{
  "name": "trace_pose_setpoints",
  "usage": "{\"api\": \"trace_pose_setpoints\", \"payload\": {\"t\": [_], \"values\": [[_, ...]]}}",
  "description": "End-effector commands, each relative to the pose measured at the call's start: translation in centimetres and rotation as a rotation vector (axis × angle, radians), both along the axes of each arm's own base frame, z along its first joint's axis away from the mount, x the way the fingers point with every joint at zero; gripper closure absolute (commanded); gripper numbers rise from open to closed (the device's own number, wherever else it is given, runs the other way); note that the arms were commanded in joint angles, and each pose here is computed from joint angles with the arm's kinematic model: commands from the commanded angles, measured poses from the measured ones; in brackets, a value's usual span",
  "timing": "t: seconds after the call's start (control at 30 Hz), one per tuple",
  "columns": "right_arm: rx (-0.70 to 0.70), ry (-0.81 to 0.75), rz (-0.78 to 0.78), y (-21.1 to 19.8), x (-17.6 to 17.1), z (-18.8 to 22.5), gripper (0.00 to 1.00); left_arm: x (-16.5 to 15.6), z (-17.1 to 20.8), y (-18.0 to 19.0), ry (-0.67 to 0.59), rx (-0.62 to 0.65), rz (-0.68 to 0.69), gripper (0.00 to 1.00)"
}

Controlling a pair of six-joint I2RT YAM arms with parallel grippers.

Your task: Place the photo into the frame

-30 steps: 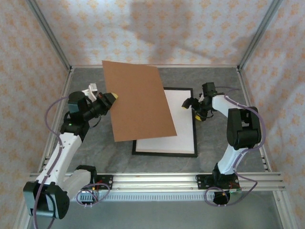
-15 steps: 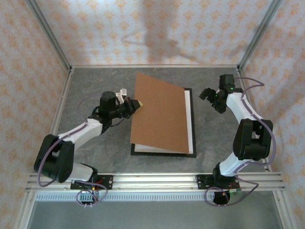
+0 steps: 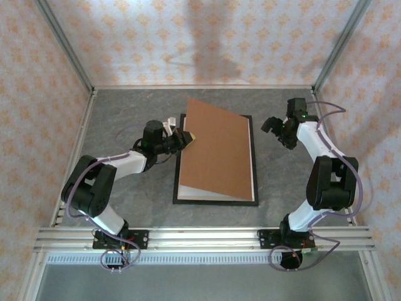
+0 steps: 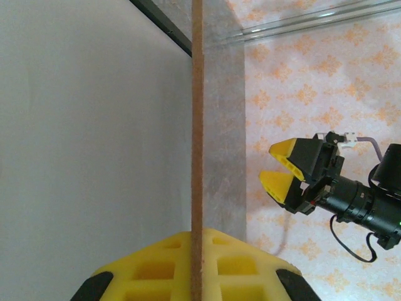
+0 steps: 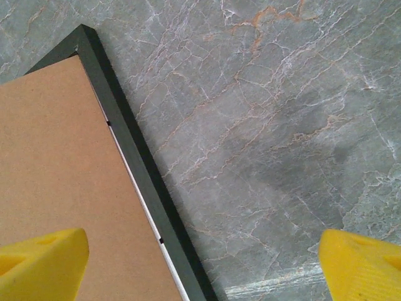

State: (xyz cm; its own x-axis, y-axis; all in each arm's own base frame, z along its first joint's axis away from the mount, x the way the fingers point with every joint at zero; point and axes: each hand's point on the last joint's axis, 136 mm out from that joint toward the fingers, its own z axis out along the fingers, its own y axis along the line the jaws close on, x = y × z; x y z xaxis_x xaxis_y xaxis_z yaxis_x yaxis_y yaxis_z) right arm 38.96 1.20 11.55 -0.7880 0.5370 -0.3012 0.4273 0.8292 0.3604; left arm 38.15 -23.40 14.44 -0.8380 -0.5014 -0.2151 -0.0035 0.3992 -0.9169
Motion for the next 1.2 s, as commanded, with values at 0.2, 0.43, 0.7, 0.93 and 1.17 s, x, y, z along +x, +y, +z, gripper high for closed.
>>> {"api": "trace_pose_setpoints", "payload": {"t": [0.2,0.43,0.7,0.93,1.17], "values": [[0.016,0.042,0.023,0.5,-0.5,-1.4,0.06,1.8,1.4,-0.8,-0.124,-0.002,-0.005,1.0],[0.033,0.046,0.026,0.8,-0.5,-1.6,0.06,1.2,-0.9,-1.4,-0.092,0.039,-0.011,0.81],[0.046,0.051,0.032,1.1,-0.5,-1.9,0.06,0.9,-4.0,-1.7,-0.045,0.118,-0.017,0.6],[0.049,0.061,0.037,1.4,-0.8,-2.4,0.06,0.4,-6.5,-1.3,-0.008,0.298,-0.06,0.45],[0.056,0.069,0.044,1.7,-0.7,-2.9,0.07,-0.3,-7.5,-1.3,0.014,0.442,-0.12,0.32]]}}
